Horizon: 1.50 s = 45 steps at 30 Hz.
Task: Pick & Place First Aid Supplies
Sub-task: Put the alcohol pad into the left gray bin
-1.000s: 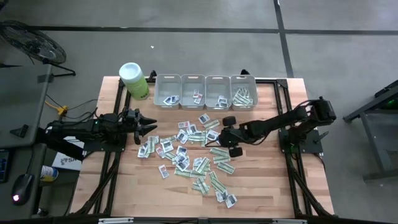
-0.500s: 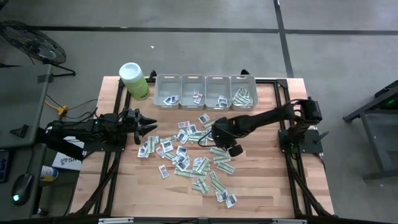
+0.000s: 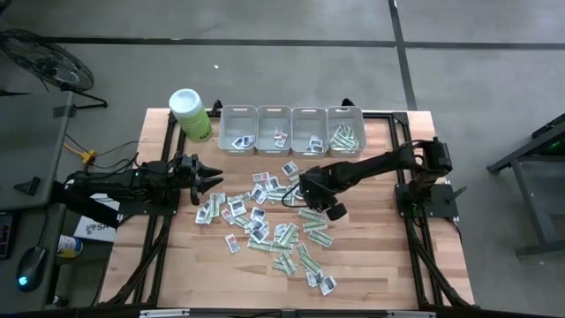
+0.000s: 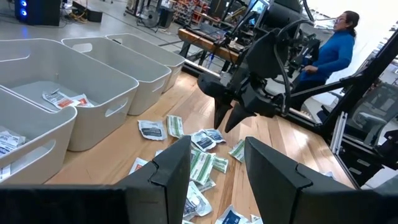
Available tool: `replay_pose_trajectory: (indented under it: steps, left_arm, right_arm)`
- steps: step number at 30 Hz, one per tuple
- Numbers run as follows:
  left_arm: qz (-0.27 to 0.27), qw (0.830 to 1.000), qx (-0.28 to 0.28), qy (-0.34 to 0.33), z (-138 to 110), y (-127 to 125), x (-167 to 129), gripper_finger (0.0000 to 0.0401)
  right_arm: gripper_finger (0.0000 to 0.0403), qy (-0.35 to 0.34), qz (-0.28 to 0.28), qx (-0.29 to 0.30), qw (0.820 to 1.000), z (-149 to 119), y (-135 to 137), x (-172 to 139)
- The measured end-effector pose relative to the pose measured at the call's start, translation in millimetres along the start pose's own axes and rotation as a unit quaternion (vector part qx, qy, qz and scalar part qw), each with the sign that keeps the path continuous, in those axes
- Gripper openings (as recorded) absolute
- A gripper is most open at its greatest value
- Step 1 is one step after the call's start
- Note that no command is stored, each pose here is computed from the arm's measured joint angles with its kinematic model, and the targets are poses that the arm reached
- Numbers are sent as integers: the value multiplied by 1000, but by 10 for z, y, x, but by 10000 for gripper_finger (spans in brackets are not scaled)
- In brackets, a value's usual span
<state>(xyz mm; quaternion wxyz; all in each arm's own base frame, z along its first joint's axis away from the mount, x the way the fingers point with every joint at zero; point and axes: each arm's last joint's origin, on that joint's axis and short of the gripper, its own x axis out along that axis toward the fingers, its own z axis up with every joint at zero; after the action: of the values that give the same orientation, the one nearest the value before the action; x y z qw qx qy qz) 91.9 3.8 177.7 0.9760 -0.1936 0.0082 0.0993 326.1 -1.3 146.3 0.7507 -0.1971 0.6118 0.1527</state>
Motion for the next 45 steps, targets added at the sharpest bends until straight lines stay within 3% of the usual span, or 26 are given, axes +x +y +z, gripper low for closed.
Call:
replay_pose_trajectory:
  steps: [20,24,33,38,45]
  left_arm:
    - [0,1000,0,0,0,0,0,150]
    - [0,1000,0,0,0,0,0,150]
    - [0,1000,0,0,0,0,0,150]
    - [0,1000,0,0,0,0,0,150]
    - [0,1000,0,0,0,0,0,150]
  right_arm:
    - [129,-17,26,-3,1000,-22,-116,124]
    - [104,-19,35,22,999,-50,-135,133]
    - [7,-16,34,34,999,-48,-128,137]
    - [7,16,4,71,997,-25,-111,109]
    - [2,57,-45,77,994,120,-174,-117]
